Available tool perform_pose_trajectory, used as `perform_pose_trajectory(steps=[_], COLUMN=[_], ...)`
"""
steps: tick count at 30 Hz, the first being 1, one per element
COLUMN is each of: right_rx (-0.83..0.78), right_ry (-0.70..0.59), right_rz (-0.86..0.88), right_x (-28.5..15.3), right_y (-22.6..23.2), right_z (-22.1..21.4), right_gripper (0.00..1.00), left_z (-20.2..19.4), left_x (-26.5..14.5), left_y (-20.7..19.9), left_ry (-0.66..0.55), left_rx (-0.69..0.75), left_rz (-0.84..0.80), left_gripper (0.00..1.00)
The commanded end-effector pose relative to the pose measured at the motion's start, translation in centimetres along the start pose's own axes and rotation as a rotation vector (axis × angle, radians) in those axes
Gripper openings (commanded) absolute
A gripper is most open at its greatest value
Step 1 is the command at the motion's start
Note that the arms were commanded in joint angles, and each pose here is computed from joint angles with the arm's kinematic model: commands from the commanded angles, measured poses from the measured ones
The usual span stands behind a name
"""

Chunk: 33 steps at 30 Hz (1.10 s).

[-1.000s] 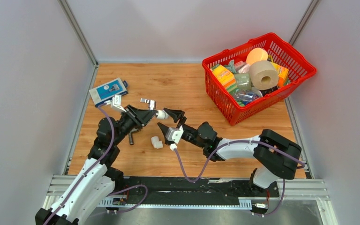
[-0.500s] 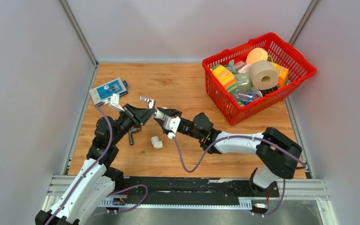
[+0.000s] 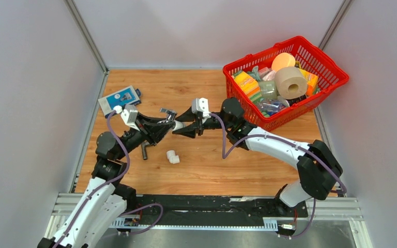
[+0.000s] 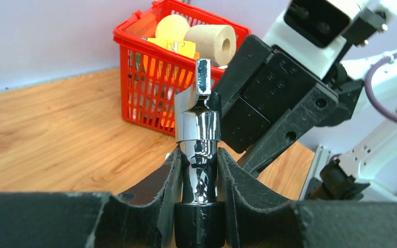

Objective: Install the water faucets

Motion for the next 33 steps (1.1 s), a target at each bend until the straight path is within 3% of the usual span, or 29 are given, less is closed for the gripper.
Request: perform_pose_trajectory(steps=[1, 8, 15, 27, 33], right_rx=[0.135, -0.165, -0.412, -0.384, -0.254], right_ry=[0.041, 0.040, -0.026, -0.051, -0.123], right_rz=[-0.027, -0.262, -0.345, -0.370, -0.359], right_x=[-0.9, -3.5, -4.0, -1.2, -0.3], right_y=[0.3, 0.1, 1.8, 1.2, 1.4], right_z=[0.6, 1.4, 1.7, -0.7, -0.4], right_gripper=[0.34, 0.67, 0.76, 0.73, 0.56], left_z=[2.1, 2.4, 2.2, 1.8, 1.7], left_x=[-0.9, -0.9, 0.0, 0.7, 1.0], left_y=[-3.5, -0.2, -0.4, -1.0, -1.1], left_ry=[-0.049, -0.168, -0.186, -0.155, -0.148], left_rx=[0.272, -0.063, -0.317, -0.406, -0.368], left_rz=[-0.214, 0.166, 0.150, 0.074, 0.022], left_gripper=[0.00, 0.00, 0.00, 0.00, 0.00])
Point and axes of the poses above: each gripper's point midway between its finger pads, its own x axis out along the fingers, its own y axis along the line the jaws close on, z = x × y, the point moved 7 cm from there along -x, back along the fingers, and after that the axes turned 10 degrees about -x, right-handed, at the moved point
